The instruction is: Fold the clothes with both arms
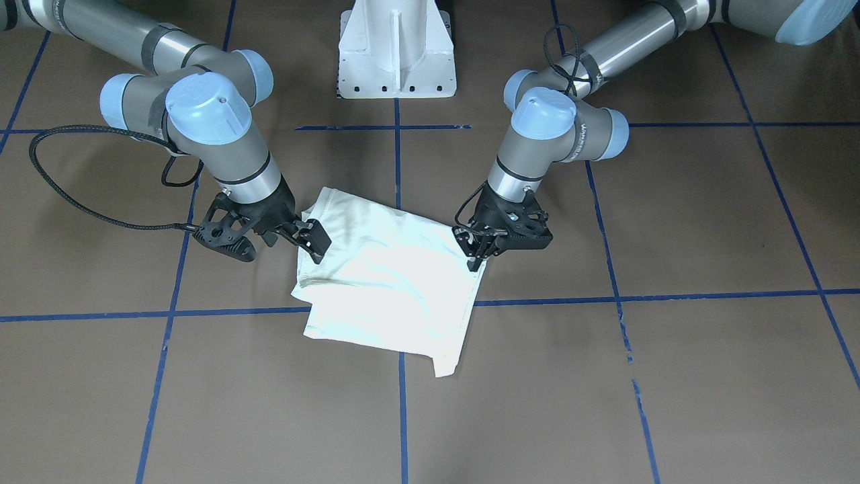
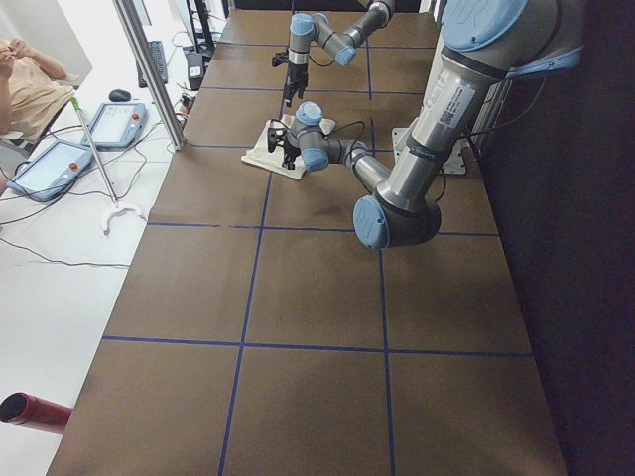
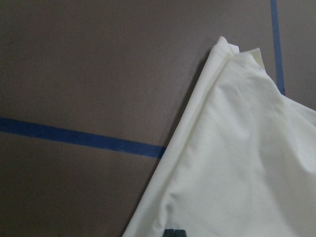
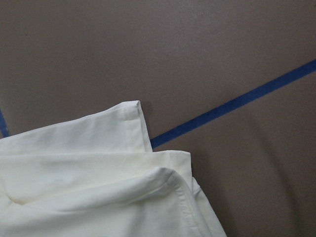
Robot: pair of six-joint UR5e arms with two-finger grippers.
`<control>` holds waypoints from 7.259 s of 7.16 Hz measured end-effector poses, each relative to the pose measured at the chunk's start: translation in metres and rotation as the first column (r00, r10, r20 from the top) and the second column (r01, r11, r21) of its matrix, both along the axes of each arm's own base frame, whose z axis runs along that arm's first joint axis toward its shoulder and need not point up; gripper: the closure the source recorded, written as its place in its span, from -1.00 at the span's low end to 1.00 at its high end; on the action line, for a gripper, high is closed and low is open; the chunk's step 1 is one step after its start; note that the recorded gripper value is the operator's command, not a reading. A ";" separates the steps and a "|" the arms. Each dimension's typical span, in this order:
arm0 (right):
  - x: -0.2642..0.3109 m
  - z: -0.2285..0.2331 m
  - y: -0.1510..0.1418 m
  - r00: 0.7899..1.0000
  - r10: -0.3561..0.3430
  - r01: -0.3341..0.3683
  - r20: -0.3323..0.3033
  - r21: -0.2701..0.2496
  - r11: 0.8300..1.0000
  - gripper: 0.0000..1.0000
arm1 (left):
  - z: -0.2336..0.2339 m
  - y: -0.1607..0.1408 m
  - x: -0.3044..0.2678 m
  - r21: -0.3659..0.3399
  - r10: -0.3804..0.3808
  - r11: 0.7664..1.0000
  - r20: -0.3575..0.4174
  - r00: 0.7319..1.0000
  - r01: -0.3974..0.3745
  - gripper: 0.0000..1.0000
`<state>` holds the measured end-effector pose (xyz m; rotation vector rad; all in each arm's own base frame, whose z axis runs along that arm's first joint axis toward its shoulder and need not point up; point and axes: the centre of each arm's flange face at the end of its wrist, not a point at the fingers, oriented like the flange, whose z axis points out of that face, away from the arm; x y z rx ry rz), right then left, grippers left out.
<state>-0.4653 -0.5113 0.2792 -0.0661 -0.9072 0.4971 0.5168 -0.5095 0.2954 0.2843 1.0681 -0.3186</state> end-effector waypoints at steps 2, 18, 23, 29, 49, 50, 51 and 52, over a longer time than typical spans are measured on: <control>-0.019 -0.014 0.005 1.000 0.023 -0.023 0.007 -0.010 1.000 -1.00 | 0.017 -0.008 -0.038 -0.003 -0.023 1.000 0.005 1.000 0.023 1.00; -0.073 -0.023 -0.145 0.990 0.106 -0.098 -0.090 0.082 0.992 1.00 | -0.002 0.006 -0.161 0.012 -0.037 0.999 -0.033 0.999 0.037 1.00; 0.101 0.065 -0.151 0.999 -0.039 0.042 -0.025 0.124 0.991 1.00 | 0.024 -0.008 -0.201 0.072 0.030 0.997 0.028 0.999 -0.031 1.00; 0.437 0.320 -0.074 0.949 -0.243 0.295 -0.203 0.288 0.911 0.57 | 0.173 -0.043 -0.470 0.171 0.247 0.936 0.304 0.920 -0.308 -0.03; 0.499 0.347 0.027 0.916 -0.342 0.376 -0.212 0.146 0.915 -1.00 | 0.316 0.077 -0.599 -0.075 0.343 0.937 0.359 0.868 -0.340 -1.00; 0.499 0.346 0.026 0.915 -0.342 0.376 -0.212 0.146 0.915 -1.00 | 0.318 0.075 -0.591 -0.080 0.360 0.931 0.357 0.862 -0.355 -1.00; 0.498 0.346 0.026 0.915 -0.343 0.377 -0.213 0.147 0.914 -1.00 | 0.321 0.074 -0.587 -0.100 0.376 0.926 0.350 0.858 -0.365 -1.00; 0.498 0.346 0.025 0.915 -0.343 0.378 -0.213 0.147 0.914 -1.00 | 0.323 0.074 -0.585 -0.140 0.393 0.919 0.334 0.857 -0.368 -1.00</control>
